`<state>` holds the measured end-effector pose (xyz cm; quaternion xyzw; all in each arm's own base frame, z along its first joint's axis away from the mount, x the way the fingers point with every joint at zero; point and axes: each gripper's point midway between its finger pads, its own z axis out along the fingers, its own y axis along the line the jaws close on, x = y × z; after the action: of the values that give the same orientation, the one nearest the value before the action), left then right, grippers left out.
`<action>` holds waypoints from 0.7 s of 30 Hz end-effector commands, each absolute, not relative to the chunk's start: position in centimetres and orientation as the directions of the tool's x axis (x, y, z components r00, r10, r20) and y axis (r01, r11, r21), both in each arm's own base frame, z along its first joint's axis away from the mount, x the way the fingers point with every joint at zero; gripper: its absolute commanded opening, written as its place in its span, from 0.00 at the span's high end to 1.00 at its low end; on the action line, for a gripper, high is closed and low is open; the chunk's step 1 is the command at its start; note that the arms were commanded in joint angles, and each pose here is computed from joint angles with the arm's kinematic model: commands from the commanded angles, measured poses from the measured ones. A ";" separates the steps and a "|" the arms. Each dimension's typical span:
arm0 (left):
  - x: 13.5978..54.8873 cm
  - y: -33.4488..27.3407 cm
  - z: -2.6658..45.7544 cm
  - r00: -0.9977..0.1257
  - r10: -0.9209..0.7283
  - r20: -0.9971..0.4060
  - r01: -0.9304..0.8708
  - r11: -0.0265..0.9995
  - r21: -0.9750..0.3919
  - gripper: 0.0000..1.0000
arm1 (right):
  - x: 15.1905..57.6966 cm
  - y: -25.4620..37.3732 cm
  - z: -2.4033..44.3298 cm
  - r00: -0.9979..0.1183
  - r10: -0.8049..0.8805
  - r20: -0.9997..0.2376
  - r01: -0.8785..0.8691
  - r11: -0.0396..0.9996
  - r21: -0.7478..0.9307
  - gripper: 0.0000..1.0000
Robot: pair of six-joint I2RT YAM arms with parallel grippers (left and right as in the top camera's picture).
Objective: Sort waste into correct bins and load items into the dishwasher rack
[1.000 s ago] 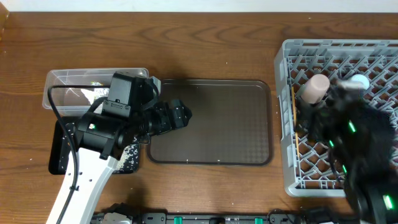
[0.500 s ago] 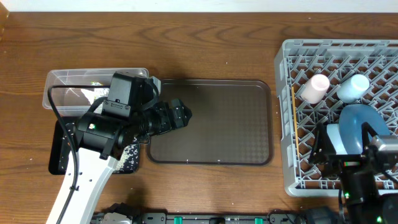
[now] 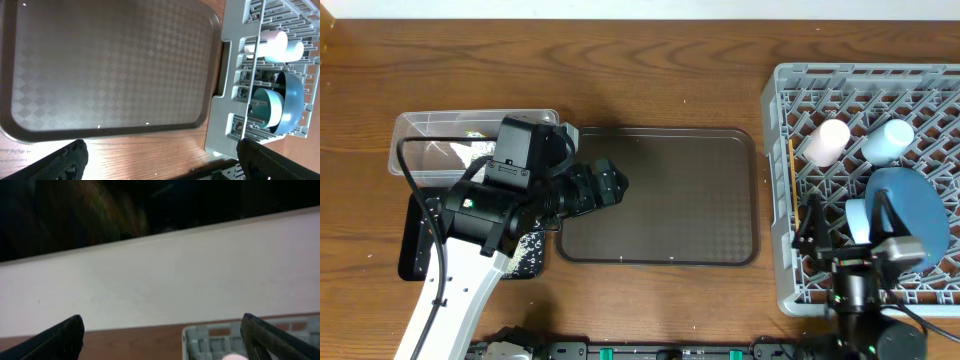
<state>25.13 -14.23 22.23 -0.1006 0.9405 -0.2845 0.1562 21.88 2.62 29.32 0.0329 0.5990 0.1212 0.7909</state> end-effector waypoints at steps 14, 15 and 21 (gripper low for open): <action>25.3 -14.3 22.7 -0.930 -0.269 -0.249 -0.082 0.816 -0.573 0.02 | 24.4 3.7 15.9 -0.082 0.126 -0.989 -0.131 0.982 0.136 0.01; 25.3 -14.3 22.7 -0.930 -0.269 -0.249 -0.082 0.816 -0.573 0.02 | 24.3 3.9 15.5 -0.095 0.098 -0.991 -0.141 0.984 0.111 0.01; 25.3 -14.3 22.7 -0.930 -0.269 -0.249 -0.082 0.816 -0.573 0.02 | 24.2 4.3 15.6 -0.062 -0.080 -0.995 -0.182 0.981 -0.067 0.01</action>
<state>25.13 -14.23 22.22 -0.1008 0.9405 -0.2844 0.1559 24.27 4.30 15.70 -0.0469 0.7316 0.0736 0.6761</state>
